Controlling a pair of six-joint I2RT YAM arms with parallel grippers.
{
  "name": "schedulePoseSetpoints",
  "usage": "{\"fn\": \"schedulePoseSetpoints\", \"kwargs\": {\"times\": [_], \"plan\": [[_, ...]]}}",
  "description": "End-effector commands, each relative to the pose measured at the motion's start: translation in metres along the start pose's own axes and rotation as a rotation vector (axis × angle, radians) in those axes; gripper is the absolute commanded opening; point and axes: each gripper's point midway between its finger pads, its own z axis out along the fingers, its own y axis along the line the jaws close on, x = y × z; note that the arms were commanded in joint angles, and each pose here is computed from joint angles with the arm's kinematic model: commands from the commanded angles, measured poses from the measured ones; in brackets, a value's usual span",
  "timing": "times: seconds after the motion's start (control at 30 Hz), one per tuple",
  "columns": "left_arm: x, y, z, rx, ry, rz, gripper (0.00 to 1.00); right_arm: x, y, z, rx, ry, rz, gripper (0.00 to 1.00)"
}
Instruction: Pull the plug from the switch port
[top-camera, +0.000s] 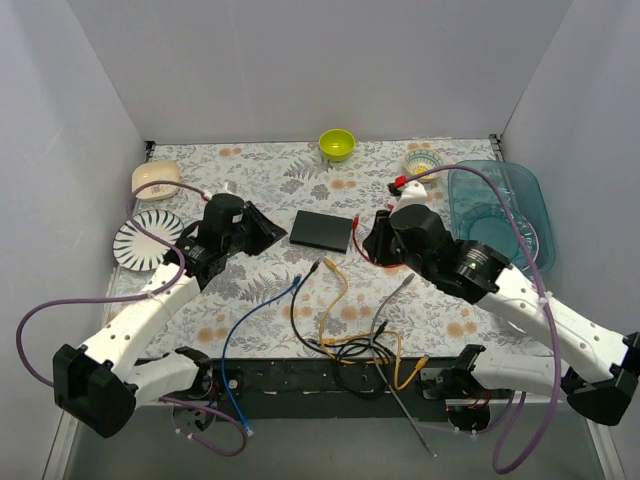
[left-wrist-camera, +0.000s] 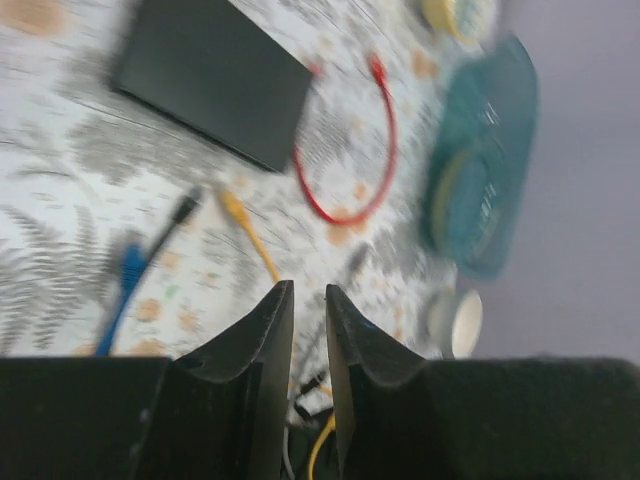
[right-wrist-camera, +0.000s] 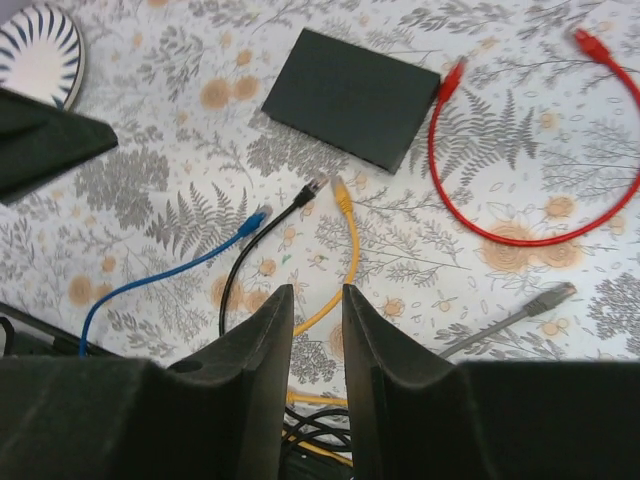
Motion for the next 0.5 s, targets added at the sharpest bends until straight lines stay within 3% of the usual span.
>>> {"fn": "schedulePoseSetpoints", "kwargs": {"times": [0.0,0.1,0.2,0.3,0.47], "plan": [[0.104,-0.074,-0.021,0.393,0.337,0.292,0.19,-0.022,-0.034,-0.020,0.122,-0.083,0.068,0.35],[0.186,-0.081,-0.029,0.467,0.509,0.486,0.18,-0.034,-0.043,-0.028,0.132,-0.111,0.110,0.35],[0.248,-0.086,-0.032,0.532,0.632,0.569,0.18,-0.042,-0.048,-0.034,0.134,-0.138,0.150,0.35],[0.291,-0.105,-0.028,0.594,0.652,0.708,0.19,-0.048,-0.052,-0.040,0.126,-0.173,0.175,0.35],[0.336,-0.129,-0.012,0.642,0.701,0.783,0.19,-0.044,-0.058,-0.043,0.138,-0.169,0.189,0.34]]}}
